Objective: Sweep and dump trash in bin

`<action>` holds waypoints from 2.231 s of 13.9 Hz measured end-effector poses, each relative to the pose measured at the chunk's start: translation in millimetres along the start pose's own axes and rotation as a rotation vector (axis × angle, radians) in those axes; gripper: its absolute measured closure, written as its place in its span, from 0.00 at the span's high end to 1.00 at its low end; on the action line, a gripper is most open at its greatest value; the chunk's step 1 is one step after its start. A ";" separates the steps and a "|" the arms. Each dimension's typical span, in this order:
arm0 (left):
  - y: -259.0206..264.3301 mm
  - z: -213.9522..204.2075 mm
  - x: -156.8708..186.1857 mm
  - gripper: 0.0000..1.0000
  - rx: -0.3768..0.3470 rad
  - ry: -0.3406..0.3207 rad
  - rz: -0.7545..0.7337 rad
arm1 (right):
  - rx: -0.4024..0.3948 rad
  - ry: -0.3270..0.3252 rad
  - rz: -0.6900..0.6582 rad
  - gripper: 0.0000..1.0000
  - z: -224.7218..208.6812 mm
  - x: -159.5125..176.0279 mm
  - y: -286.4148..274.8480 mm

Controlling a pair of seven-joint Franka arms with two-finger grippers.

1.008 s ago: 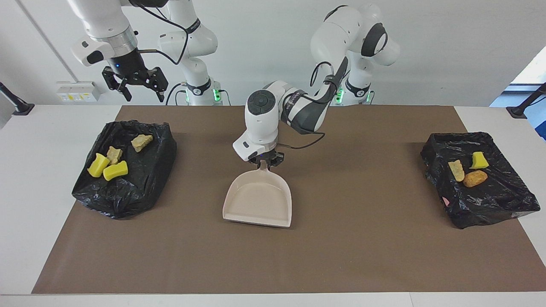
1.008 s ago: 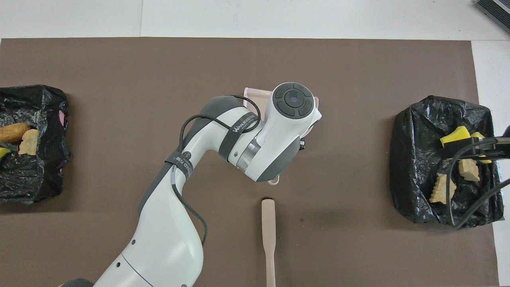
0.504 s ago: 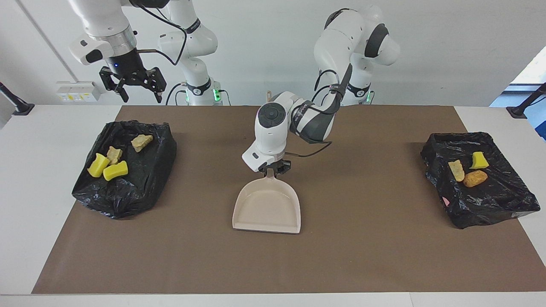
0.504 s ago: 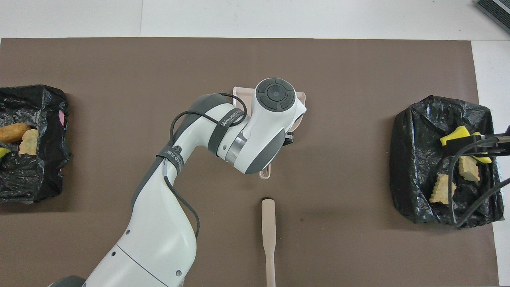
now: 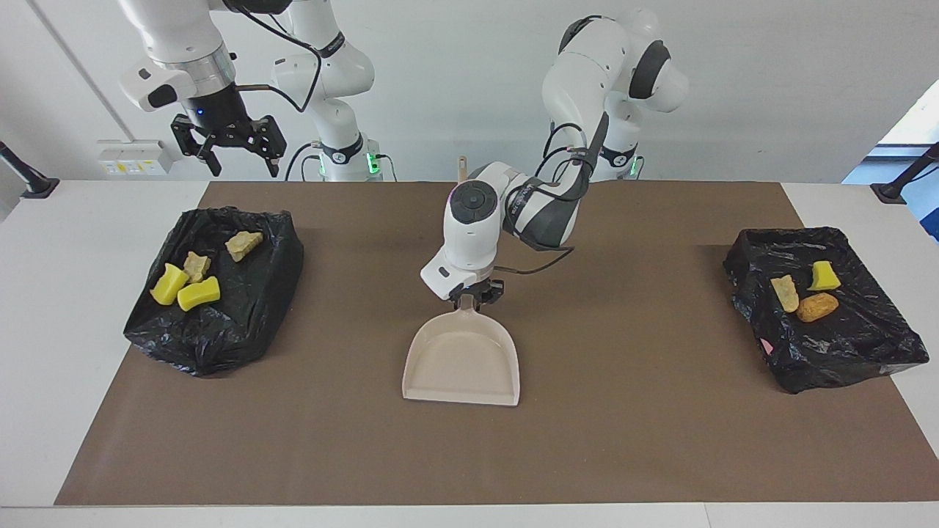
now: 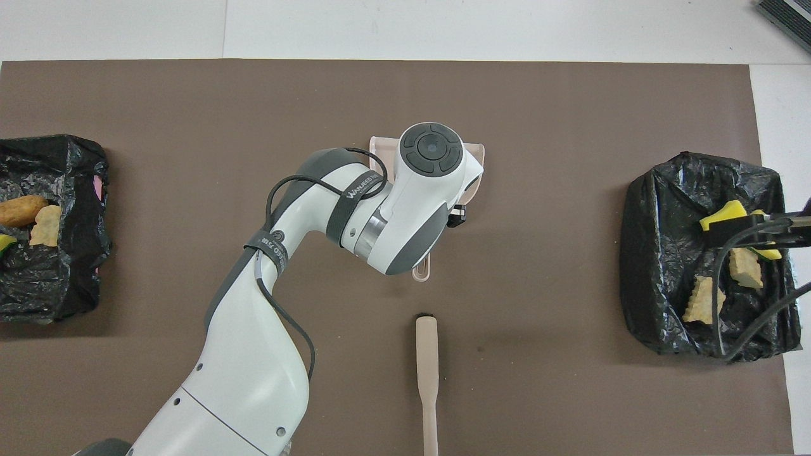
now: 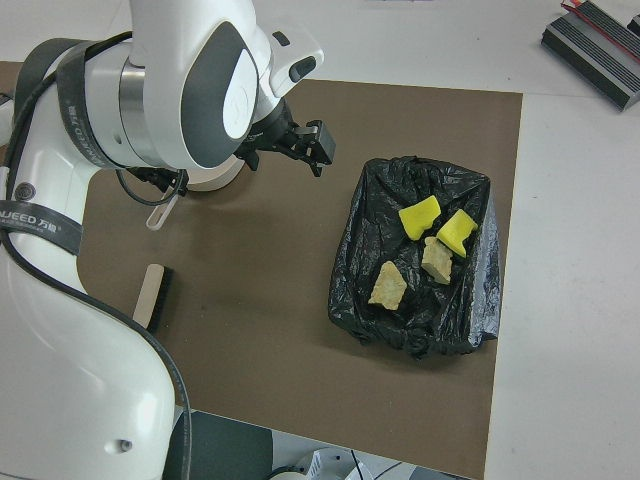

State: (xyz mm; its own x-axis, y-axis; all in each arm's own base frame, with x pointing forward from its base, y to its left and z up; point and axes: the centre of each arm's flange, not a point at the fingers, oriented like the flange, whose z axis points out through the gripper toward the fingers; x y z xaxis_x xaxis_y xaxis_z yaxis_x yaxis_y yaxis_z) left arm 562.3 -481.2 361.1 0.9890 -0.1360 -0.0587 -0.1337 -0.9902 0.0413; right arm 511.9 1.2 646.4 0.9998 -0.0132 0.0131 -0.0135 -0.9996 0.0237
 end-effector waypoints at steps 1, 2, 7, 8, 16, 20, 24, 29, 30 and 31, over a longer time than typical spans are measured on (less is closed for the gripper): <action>-2.2 -6.6 0.9 0.76 -0.003 0.009 -0.003 | 0.000 0.000 0.000 1.00 0.0 0.0 -0.1; -7.0 -17.9 2.6 0.86 -0.008 0.023 -0.012 | 0.000 0.000 0.000 1.00 0.0 0.0 0.0; -97.2 -106.9 8.5 1.00 -0.031 0.087 -0.075 | 0.000 0.000 0.003 1.00 0.0 0.0 1.6; -120.0 -119.4 6.5 1.00 -0.030 0.093 -0.071 | 0.000 0.000 0.003 1.00 0.0 0.0 1.6; -306.4 -245.5 -47.7 1.00 -0.010 0.102 0.094 | 0.000 0.000 0.004 1.00 0.0 0.0 2.1; -375.5 -304.1 -96.5 1.00 -0.003 0.097 0.092 | 0.000 0.000 0.004 1.00 0.0 0.0 2.1; -395.6 -334.0 -124.6 1.00 0.030 0.070 0.072 | 0.000 0.000 0.004 1.00 0.0 0.0 2.1; -396.3 -334.9 -117.2 1.00 0.030 0.054 0.071 | 0.000 0.000 0.004 1.00 0.0 0.0 2.1; -397.2 -335.1 -117.0 1.00 0.030 0.055 0.069 | 0.000 0.000 0.004 1.00 0.0 0.0 2.1; -398.2 -335.4 -117.1 1.00 0.030 0.055 0.067 | 0.000 0.000 0.004 1.00 0.0 0.0 2.2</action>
State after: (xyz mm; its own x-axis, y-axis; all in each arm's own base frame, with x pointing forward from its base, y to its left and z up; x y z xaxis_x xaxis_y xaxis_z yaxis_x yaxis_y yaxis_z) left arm 521.1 -59.9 686.1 0.9796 -0.2011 -0.0015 -0.2011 -0.9795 0.0131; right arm 511.9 -1.0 646.4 0.9998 -0.0171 0.0132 -0.0174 -0.9996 0.0232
